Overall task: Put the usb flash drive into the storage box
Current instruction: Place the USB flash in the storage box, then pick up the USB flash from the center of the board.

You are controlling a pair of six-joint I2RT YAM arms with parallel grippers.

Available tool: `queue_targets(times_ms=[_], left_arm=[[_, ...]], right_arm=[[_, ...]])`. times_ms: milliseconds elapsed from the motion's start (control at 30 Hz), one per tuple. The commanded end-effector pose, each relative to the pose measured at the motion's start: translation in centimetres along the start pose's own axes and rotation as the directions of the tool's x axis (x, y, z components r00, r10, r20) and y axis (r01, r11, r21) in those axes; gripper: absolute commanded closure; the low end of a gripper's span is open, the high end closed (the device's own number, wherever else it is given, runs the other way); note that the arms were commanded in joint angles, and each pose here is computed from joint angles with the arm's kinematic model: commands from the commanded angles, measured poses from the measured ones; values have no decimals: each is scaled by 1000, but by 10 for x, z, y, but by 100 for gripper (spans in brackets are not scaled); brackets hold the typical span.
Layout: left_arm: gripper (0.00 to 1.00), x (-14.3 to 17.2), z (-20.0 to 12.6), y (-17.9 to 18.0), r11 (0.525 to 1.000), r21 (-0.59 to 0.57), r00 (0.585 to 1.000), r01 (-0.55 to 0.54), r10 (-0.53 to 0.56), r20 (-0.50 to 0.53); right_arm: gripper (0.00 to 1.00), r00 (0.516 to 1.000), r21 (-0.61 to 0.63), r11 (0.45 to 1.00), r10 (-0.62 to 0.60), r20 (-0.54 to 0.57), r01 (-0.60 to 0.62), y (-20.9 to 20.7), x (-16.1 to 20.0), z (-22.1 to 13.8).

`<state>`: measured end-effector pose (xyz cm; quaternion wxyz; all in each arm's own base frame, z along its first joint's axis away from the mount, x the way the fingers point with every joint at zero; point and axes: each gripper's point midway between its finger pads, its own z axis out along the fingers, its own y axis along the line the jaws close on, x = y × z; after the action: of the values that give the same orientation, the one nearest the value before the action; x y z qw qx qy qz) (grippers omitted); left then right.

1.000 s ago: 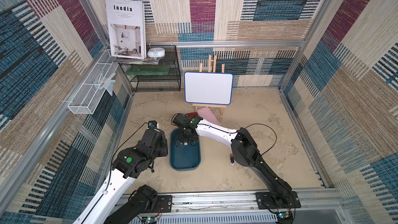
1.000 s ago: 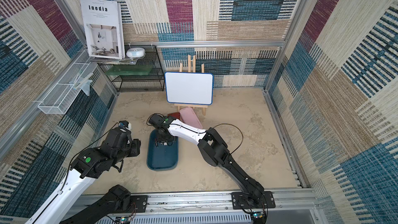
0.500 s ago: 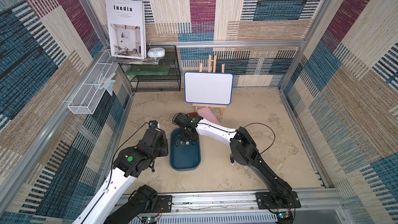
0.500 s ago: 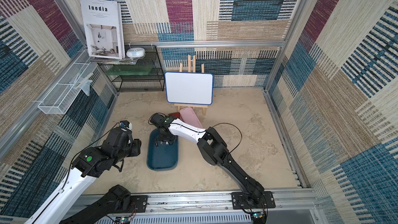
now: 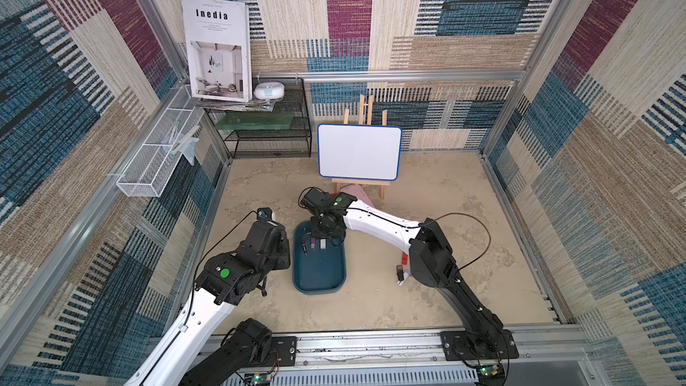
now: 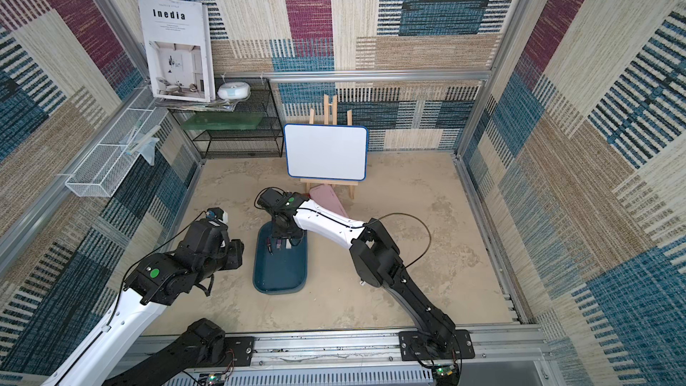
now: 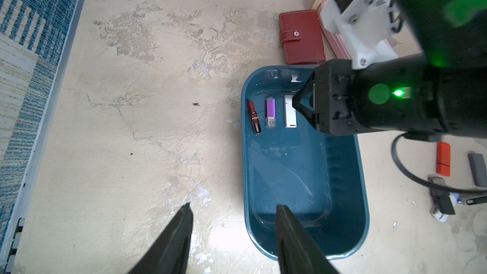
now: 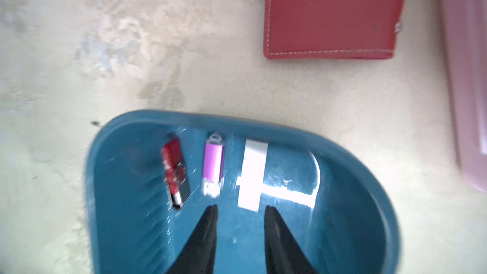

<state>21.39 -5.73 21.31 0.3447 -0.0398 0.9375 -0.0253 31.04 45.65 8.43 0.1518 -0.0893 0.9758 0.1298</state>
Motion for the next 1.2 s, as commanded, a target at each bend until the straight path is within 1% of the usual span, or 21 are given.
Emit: queue_targets(times_ms=[0,100,200,267,367,433,533,667,767,833,900,967,1033,1100,1167], left_arm=[[45,0,-2,1,1000,-4,1000,0,0,0],[45,0,-2,2,1000,-4,1000,1,-1,1],[45,0,-2,1,1000,1,1000,0,0,1],[45,1,-2,-2,1000,17,1000,-7,7,-3],[45,2,-3,-10,998,66,1000,-18,18,-3],[45,3,-5,-18,993,115,1000,-29,30,0],[45,4,-8,-33,978,204,999,-51,52,1],[45,7,-11,-52,953,292,996,-85,91,-7],[45,13,-11,-70,925,364,991,-111,129,-25],[46,20,-8,-86,905,409,985,-118,160,-70],[48,29,-5,-103,892,430,973,-136,201,-110],[48,38,0,-123,889,423,963,-174,243,-116],[47,50,4,-154,870,439,943,-226,308,-126],[47,55,12,-177,869,422,929,-257,343,-139],[47,60,25,-202,869,409,915,-279,370,-160]], right_arm=[[64,999,-14,1000,-17,28,18,3,-2,-22],[64,998,-10,999,-30,61,31,-2,-2,-43],[64,990,26,999,-35,136,32,-20,-7,-75],[63,980,73,997,-18,198,3,-39,-11,-96],[61,955,132,991,-26,297,-14,-74,-16,-128],[59,926,175,984,-29,376,-40,-108,-19,-149],[56,890,175,980,7,457,-97,-164,-18,-168],[54,851,127,971,111,514,-204,-246,-8,-174],[51,816,156,944,159,556,-290,-304,6,-171],[50,801,164,926,194,567,-340,-333,17,-164],[49,785,164,908,230,575,-386,-354,27,-153],[48,775,161,891,265,573,-424,-368,36,-141],[47,752,157,859,322,575,-488,-384,46,-132],[46,733,124,849,358,579,-513,-389,50,-126],[46,711,145,827,362,603,-543,-401,59,-120]])
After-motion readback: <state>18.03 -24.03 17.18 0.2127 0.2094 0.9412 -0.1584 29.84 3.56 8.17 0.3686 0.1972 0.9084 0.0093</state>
